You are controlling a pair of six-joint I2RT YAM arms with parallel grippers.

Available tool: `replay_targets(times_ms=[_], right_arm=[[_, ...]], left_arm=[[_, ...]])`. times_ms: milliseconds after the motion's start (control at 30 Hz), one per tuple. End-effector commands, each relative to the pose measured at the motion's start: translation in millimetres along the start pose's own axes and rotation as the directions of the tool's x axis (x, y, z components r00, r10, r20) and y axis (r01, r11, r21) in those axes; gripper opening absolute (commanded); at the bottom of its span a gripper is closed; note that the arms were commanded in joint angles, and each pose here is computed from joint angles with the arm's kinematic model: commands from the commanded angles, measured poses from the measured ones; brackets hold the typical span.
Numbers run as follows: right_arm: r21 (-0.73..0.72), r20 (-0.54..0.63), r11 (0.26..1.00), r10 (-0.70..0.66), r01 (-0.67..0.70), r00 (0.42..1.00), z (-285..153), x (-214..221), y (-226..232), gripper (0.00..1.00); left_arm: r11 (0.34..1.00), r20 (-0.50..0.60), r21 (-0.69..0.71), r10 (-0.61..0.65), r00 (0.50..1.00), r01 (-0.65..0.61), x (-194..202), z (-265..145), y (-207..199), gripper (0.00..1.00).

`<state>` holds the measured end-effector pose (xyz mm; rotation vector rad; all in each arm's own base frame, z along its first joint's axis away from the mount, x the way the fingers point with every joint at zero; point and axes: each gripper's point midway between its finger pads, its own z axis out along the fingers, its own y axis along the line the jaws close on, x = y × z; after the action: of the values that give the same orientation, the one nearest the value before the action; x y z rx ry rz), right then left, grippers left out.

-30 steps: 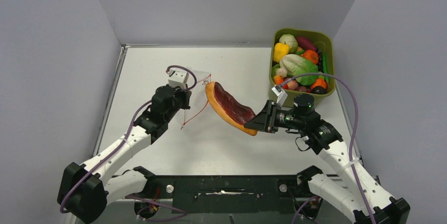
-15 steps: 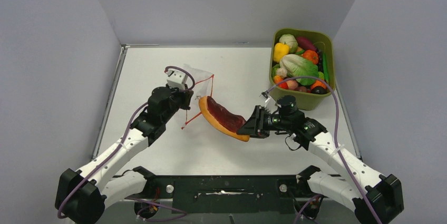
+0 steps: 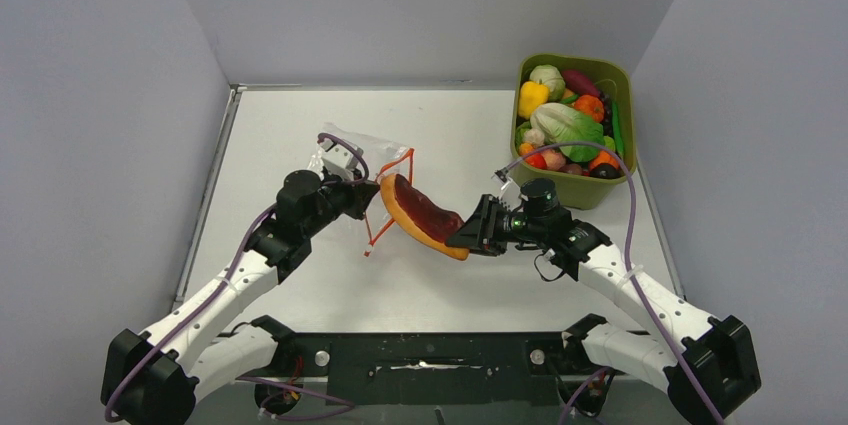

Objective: Place the food in the zip-top bag and seal the zipper
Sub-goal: Place the fake food in the zipper food storage bag.

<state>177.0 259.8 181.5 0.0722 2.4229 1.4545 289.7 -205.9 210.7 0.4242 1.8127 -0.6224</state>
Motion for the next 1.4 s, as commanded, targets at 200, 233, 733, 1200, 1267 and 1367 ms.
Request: replay_targets(times_ms=[200, 233, 733, 1200, 1267, 1367], right_arm=[[-0.142, 0.035, 0.988, -0.061, 0.065, 0.998, 12, -17, 33, 0.01], [-0.141, 0.033, 0.988, -0.06, 0.064, 0.998, 13, -17, 33, 0.01], [-0.072, 0.169, 0.997, -0.022, 0.034, 0.985, 33, -54, 43, 0.0], [-0.07, 0.208, 0.996, -0.034, 0.049, 0.978, 63, -69, 56, 0.0], [-0.061, 0.216, 0.997, -0.042, 0.057, 0.975, 68, -70, 57, 0.02], [-0.035, 0.239, 0.998, -0.04, 0.05, 0.97, 73, -74, 54, 0.02]], left_arm=[[0.992, 0.056, 0.122, 0.011, 0.998, -0.017, -18, -3, -23, 0.0], [0.992, 0.056, 0.128, 0.012, 0.998, -0.019, -18, -3, -24, 0.0], [0.961, 0.079, 0.24, -0.163, 0.984, 0.14, -23, -4, -47, 0.0], [0.944, 0.07, 0.244, -0.244, 0.967, 0.22, -15, -4, -47, 0.0], [0.942, 0.062, 0.241, -0.255, 0.965, 0.233, -14, -2, -47, 0.0], [0.933, 0.065, 0.252, -0.281, 0.957, 0.257, -15, -1, -49, 0.0]])
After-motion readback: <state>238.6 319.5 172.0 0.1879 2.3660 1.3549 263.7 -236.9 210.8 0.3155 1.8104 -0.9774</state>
